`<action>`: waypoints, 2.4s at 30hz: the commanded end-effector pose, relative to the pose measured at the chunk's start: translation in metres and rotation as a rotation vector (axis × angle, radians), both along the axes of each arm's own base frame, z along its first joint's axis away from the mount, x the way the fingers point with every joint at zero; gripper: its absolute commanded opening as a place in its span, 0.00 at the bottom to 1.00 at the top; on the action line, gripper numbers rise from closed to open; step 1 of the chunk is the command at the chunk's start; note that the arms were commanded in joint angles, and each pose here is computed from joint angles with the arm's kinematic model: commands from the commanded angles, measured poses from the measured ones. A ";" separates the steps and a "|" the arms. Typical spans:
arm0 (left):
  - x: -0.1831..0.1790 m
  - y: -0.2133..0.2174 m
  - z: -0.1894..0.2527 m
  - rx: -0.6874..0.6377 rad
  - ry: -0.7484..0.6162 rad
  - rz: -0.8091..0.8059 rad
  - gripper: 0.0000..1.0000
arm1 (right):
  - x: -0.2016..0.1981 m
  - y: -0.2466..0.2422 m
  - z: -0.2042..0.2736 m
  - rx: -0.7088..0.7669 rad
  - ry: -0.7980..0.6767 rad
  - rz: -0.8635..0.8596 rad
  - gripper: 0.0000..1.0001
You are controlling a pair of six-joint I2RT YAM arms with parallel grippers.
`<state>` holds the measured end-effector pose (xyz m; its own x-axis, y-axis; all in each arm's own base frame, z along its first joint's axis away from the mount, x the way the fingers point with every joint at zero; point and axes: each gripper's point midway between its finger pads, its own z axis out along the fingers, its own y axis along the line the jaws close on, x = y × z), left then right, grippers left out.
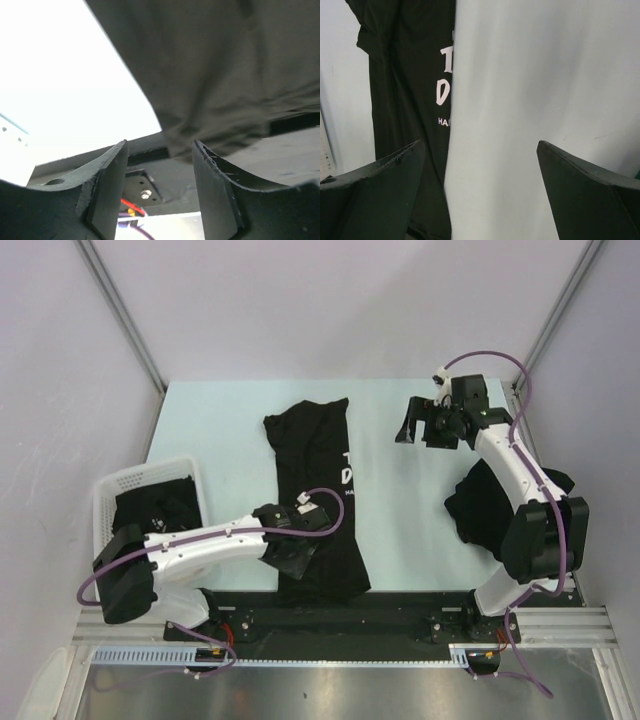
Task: Fold and stack the t-shirts
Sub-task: Fold the tshirt
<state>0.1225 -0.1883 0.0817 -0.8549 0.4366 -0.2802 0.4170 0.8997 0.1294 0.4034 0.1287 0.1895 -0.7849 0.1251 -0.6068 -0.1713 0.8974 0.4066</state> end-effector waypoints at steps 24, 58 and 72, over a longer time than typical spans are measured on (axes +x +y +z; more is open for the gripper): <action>-0.044 0.010 -0.041 -0.203 0.163 0.173 0.64 | 0.003 -0.022 0.037 0.021 -0.101 -0.046 1.00; -0.048 0.001 -0.076 -0.179 0.227 0.148 0.21 | -0.013 -0.033 0.039 -0.024 -0.083 -0.045 1.00; -0.018 -0.020 -0.040 -0.172 0.132 0.074 0.00 | -0.026 -0.023 0.038 -0.046 -0.072 -0.014 1.00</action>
<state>0.0783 -0.1874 0.0117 -0.9444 0.3009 -0.1329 0.3127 0.9465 -0.0792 0.3892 0.0977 0.2126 -0.7613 0.1494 -0.6309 -0.1348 0.9153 0.3795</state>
